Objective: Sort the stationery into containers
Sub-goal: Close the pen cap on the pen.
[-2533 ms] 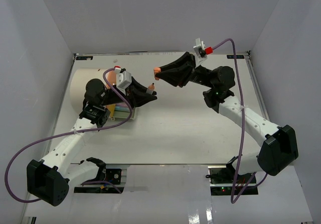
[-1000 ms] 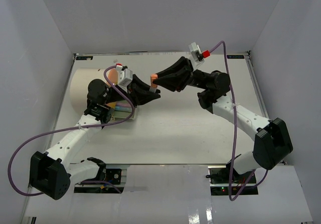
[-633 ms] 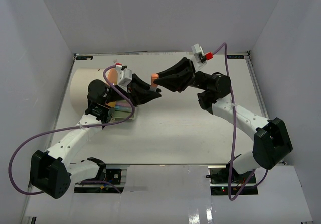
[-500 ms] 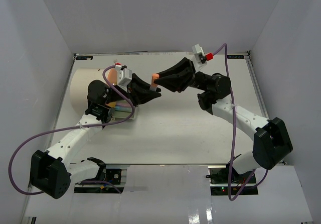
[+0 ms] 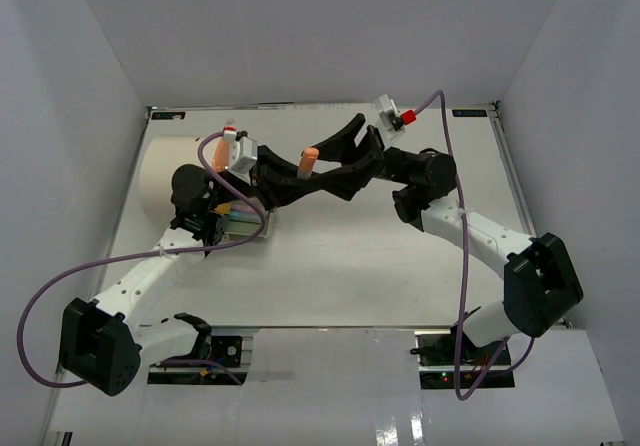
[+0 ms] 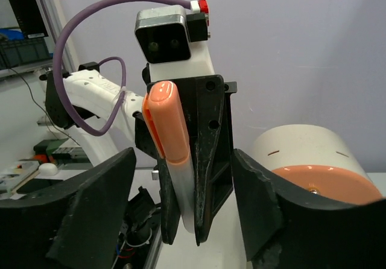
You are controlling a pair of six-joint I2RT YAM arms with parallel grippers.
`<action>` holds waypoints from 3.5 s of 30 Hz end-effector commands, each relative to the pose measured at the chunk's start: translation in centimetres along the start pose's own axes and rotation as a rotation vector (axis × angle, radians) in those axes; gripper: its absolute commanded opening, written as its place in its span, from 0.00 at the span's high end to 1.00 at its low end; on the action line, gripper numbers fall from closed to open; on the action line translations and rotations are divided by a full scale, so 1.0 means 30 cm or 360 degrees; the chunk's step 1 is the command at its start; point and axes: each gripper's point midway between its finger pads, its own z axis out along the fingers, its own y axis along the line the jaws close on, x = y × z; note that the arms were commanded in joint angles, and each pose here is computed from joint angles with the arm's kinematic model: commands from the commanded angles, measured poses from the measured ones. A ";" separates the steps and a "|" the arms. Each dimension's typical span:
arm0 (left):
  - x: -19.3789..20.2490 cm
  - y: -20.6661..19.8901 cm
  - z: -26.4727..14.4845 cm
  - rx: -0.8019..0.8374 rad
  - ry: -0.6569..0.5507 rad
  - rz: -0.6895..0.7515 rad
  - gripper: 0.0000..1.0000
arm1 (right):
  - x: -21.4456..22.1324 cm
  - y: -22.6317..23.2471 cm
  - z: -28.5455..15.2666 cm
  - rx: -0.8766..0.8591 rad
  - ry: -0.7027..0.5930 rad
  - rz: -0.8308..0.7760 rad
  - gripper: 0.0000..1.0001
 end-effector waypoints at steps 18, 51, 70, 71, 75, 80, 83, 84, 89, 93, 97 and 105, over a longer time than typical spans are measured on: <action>0.060 -0.019 -0.009 0.0050 -0.0034 -0.0129 1.00 | 0.096 -0.110 -0.293 0.0628 0.0380 -0.0010 0.10; 0.168 0.018 -0.031 0.0002 0.0207 -0.0051 1.00 | -0.016 -0.088 -0.094 0.0416 0.0547 -0.0256 0.51; 0.170 0.010 -0.042 -0.0005 0.0242 -0.0014 1.00 | -0.074 0.001 -0.086 0.0295 0.0518 -0.0410 0.20; 0.169 0.009 -0.041 -0.0001 0.0243 -0.0014 1.00 | -0.067 -0.001 -0.084 0.0276 0.0520 -0.0402 0.20; 0.168 0.006 -0.039 0.0009 0.0239 -0.0029 1.00 | -0.053 0.015 -0.062 0.0153 0.0502 -0.0375 0.23; 0.163 0.001 -0.040 0.0018 0.0233 -0.0022 1.00 | -0.027 -0.010 -0.048 0.0108 0.0495 -0.0355 0.29; 0.161 0.000 -0.040 0.0019 0.0230 -0.0018 1.00 | -0.009 -0.019 -0.043 0.0097 0.0488 -0.0330 0.33; 0.161 0.001 -0.039 0.0019 0.0230 -0.0018 1.00 | -0.005 -0.022 -0.041 0.0091 0.0484 -0.0327 0.34; 0.163 0.001 -0.040 0.0017 0.0230 -0.0015 1.00 | 0.028 -0.034 -0.027 0.0067 0.0486 -0.0297 0.43; 0.163 0.003 -0.041 0.0012 0.0229 -0.0010 1.00 | 0.042 -0.034 -0.019 0.0052 0.0491 -0.0278 0.52; 0.160 0.003 -0.040 0.0009 0.0222 -0.0004 1.00 | 0.058 -0.032 -0.020 0.0049 0.0497 -0.0261 0.58; 0.157 0.000 -0.040 0.0017 0.0206 -0.0012 1.00 | 0.103 -0.037 -0.031 0.0052 0.0513 -0.0217 0.66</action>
